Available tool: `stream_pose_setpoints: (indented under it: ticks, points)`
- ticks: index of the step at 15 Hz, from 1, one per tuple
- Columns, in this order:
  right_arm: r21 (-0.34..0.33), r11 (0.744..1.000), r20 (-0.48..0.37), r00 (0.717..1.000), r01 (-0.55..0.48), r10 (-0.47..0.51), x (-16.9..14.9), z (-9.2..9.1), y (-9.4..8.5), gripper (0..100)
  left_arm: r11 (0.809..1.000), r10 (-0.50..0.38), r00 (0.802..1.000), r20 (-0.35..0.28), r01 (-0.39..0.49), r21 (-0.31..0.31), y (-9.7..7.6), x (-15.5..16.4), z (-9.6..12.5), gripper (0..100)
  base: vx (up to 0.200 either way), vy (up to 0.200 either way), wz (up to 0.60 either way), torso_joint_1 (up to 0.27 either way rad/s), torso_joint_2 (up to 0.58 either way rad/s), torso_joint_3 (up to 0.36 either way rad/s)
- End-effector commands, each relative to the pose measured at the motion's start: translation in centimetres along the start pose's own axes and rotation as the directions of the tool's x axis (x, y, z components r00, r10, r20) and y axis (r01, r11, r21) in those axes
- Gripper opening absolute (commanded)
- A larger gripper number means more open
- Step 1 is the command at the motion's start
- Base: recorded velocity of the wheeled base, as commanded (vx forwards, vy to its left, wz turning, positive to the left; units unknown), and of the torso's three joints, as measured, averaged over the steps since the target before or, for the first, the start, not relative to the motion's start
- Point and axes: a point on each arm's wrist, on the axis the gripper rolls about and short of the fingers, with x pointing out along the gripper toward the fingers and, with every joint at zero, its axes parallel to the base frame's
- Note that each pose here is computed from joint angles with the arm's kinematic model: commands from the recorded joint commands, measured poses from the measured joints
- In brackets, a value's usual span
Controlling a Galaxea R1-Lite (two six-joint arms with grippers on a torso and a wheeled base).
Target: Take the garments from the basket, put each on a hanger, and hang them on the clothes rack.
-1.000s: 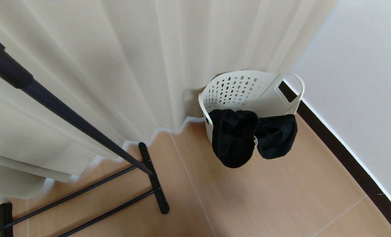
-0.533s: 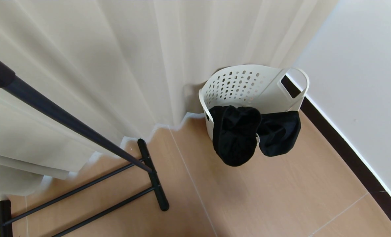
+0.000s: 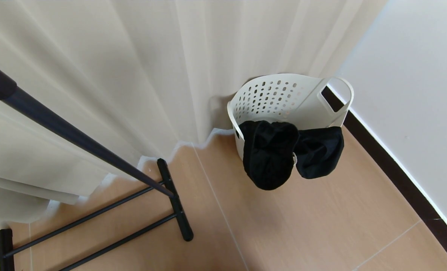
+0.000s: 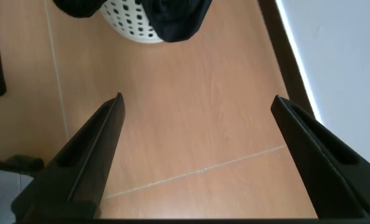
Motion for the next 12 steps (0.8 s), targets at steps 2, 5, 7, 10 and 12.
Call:
stream_pose_setpoints:
  ticks: [2,5,7,10,12]
  points:
    - [-0.039,0.977,-0.200,0.959,-0.211,0.199,5.0,6.8,-0.9,100,1.000,0.000,1.000,0.002,0.000,0.002,0.0,0.0,0.0,100,0.000,0.000,0.00,0.000,0.00,0.000]
    - [-0.086,0.945,-0.243,0.927,-0.316,0.288,10.4,11.4,-0.4,100,1.000,0.000,1.000,-0.001,0.000,0.003,0.0,0.0,0.0,100,0.000,0.000,0.00,0.000,0.00,0.000]
    - [-0.163,0.926,-0.265,0.919,-0.340,0.291,14.0,14.0,0.3,100,1.000,0.000,1.000,0.000,0.000,0.005,0.0,0.0,0.0,100,0.000,0.000,0.00,0.000,0.00,0.000]
    - [-0.308,0.867,-0.285,0.907,-0.393,0.310,19.6,16.8,2.4,100,1.000,0.000,1.000,-0.001,0.000,0.003,0.0,0.0,0.0,100,0.000,0.000,0.00,0.000,0.00,0.000]
    - [-0.402,0.817,-0.308,0.901,-0.413,0.305,23.3,17.7,4.5,100,1.000,0.000,1.000,0.000,0.000,0.003,0.0,0.0,0.0,100,0.000,0.000,0.00,0.000,0.00,0.000]
